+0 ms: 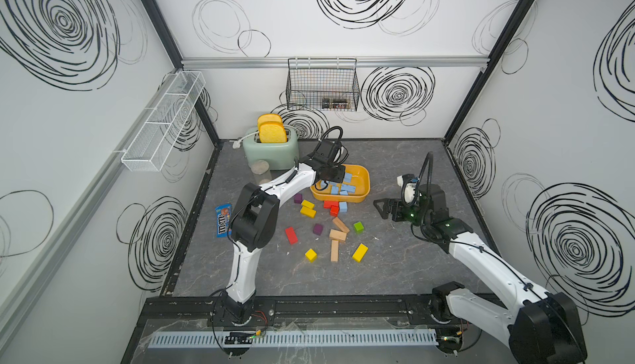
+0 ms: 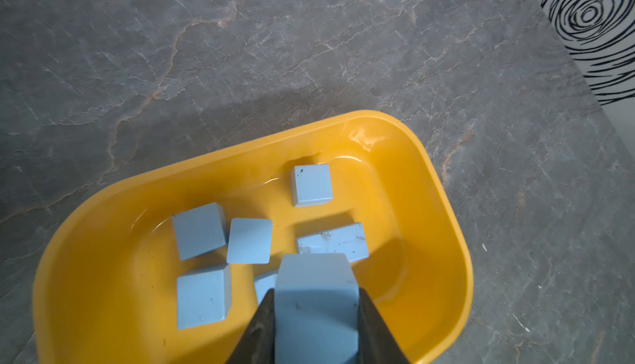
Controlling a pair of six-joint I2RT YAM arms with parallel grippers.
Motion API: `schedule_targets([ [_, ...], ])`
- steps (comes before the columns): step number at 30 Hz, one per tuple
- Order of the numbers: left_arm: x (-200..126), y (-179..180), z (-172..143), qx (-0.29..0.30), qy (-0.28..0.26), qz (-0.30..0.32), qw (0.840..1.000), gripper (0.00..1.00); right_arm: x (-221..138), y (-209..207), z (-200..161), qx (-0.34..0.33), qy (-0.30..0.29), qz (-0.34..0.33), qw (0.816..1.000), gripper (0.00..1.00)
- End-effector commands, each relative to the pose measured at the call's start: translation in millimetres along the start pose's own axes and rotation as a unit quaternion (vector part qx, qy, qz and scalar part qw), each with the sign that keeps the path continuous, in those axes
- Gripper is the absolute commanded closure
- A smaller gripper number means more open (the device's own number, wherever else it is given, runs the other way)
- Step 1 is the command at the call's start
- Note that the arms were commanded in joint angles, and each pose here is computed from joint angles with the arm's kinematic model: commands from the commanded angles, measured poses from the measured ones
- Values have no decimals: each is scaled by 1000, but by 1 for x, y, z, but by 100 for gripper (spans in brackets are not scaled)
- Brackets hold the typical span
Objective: Pick out the blue building blocks
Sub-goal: Place the building block in the storage box.
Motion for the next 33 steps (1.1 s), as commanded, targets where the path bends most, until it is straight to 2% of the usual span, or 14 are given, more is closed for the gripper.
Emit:
schedule_targets([
  [1,10,2,18,1,-25,-17,1000,100,-1,6,16,-13,-24,7,1000,2],
  [18,58,26,22,-41,-19,-44,998,100,21,-4,15,-14,-1,-5,1000,2],
  [21,64,28,19,-46,-15,-45,998,97,23,-3,17,-17,-1,-5,1000,2],
  [22,65,28,19,-48,-15,-47,998,92,23,-4,17,-18,-1,-6,1000,2],
  [28,70,32,17,-52,-12,-41,998,80,25,-6,16,-16,0,-9,1000,2],
  [33,73,37,13,-52,-7,-28,998,76,25,-5,16,-17,0,-7,1000,2],
])
Point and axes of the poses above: each gripper's point midway between its finger pads, its own x axis out along the fingers, its own y axis along the line the jaws close on, z = x × y, the point moved 4 cm from there along -x, back along the fingers, and after that the axes turned 8 degrees about x, right-handed, at the moved point
